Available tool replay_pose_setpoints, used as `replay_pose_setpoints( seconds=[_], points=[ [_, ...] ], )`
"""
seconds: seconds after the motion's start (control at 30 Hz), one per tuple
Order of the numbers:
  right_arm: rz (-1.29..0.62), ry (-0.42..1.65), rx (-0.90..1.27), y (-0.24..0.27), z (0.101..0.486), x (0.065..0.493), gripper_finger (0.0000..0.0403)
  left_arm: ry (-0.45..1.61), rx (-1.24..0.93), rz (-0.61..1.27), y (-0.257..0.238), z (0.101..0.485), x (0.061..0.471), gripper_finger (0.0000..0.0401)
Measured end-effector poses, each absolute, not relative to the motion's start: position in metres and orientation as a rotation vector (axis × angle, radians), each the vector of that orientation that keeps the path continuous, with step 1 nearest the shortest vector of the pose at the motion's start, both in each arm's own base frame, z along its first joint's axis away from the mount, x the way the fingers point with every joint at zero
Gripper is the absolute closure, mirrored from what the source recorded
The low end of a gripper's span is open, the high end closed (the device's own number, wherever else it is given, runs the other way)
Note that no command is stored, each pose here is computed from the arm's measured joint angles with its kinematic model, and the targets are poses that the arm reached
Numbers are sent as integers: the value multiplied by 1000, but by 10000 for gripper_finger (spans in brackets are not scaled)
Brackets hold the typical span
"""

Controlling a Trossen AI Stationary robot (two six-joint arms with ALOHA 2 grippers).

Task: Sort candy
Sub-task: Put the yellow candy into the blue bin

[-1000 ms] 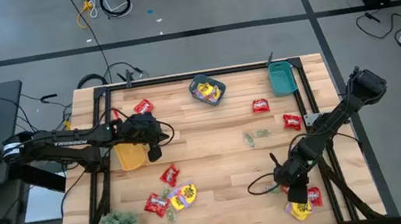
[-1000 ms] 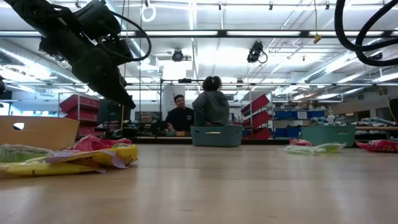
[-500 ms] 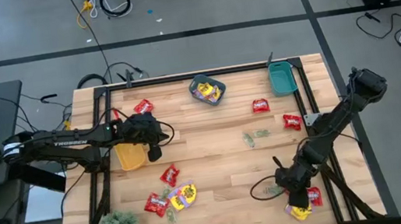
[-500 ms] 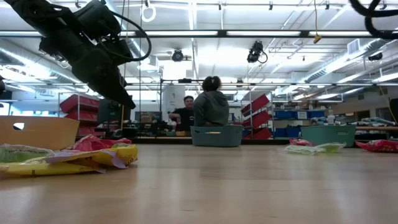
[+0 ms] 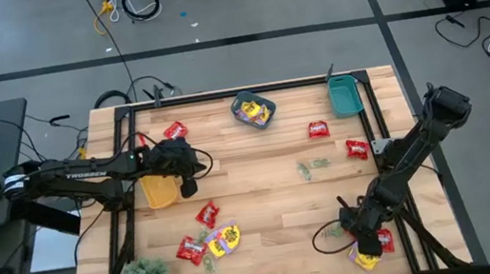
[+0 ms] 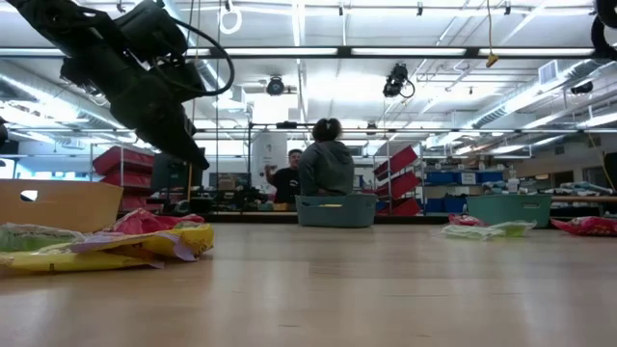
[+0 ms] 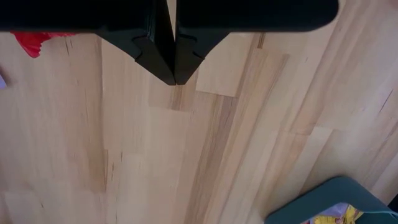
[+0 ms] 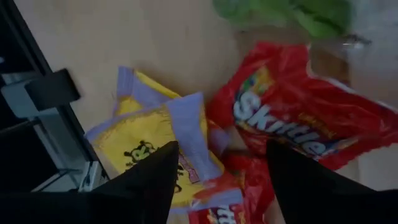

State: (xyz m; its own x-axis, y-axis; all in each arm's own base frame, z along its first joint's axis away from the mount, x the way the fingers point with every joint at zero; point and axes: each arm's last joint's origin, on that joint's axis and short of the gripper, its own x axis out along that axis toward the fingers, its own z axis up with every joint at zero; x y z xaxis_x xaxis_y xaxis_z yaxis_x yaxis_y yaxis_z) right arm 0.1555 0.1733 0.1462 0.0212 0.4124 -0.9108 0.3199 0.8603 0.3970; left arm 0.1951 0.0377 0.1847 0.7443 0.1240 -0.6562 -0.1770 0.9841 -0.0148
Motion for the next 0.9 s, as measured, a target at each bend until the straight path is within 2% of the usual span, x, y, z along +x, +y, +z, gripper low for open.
replay_pose_setpoints(
  seconds=[0.13,0.23,0.3,0.43,0.47,0.8,0.9],
  points=[
    [109,1598,590,178,138,159,195,718,-78,165,38,184,195,396],
    [139,1608,598,181,136,161,228,718,-76,171,38,184,195,396],
    [151,1615,601,181,135,161,268,718,-76,172,38,184,195,396],
    [184,1626,627,179,139,162,376,717,-76,173,38,184,195,396],
    [193,1622,634,178,141,163,388,717,-75,174,38,184,195,396],
    [164,1446,749,144,176,186,401,718,-69,192,39,184,195,396],
    [153,1380,722,124,192,196,402,715,-57,223,39,185,195,396]
  ],
)
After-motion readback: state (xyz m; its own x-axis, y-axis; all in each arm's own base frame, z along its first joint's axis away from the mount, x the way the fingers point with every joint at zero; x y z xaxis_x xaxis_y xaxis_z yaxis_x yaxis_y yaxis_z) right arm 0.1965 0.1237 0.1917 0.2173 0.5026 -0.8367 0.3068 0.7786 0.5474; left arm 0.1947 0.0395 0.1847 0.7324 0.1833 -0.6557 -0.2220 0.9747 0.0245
